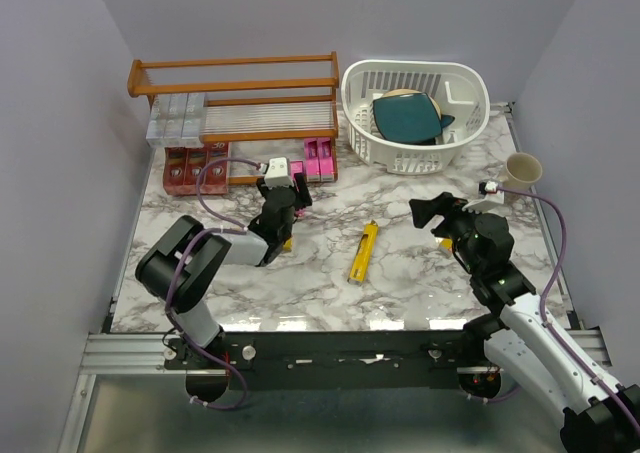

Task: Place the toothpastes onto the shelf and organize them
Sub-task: Place the toothpaste on the shelf.

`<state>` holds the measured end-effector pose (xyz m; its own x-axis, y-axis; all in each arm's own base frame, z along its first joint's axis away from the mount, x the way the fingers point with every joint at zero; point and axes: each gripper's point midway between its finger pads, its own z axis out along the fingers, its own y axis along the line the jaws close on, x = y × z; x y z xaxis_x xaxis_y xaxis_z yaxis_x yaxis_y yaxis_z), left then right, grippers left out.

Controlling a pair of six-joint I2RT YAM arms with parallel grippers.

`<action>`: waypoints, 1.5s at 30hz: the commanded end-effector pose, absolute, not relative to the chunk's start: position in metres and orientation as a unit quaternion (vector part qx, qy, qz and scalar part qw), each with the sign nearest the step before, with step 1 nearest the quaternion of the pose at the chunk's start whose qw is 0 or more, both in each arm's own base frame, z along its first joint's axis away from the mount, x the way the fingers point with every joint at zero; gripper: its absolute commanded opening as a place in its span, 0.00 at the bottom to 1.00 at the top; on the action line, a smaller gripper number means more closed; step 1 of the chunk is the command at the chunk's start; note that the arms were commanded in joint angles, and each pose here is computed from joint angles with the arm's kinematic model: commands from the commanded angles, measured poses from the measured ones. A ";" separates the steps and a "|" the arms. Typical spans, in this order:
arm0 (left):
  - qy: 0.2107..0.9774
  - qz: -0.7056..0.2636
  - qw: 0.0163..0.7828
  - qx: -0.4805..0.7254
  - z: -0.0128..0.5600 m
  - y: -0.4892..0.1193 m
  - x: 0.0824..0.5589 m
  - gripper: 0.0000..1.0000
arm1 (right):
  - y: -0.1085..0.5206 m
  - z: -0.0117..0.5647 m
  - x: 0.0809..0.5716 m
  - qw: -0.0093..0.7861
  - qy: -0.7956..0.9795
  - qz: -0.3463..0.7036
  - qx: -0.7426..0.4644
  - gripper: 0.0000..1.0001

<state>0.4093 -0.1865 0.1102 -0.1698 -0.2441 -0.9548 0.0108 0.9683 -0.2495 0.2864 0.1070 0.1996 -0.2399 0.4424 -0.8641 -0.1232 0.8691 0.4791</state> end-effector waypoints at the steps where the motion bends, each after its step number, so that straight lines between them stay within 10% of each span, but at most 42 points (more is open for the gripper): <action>1: 0.784 -0.097 0.608 -0.076 0.117 -0.181 0.397 0.82 | 0.104 0.201 0.286 0.616 0.746 0.227 0.108 1.00; 25: 0.880 -0.084 0.468 -0.002 0.038 -0.203 0.355 0.73 | 0.104 0.200 0.285 0.616 0.747 0.229 0.106 0.98; 45: 0.875 -0.053 0.482 0.009 0.055 -0.203 0.369 0.38 | 0.106 0.200 0.285 0.615 0.747 0.233 0.103 0.98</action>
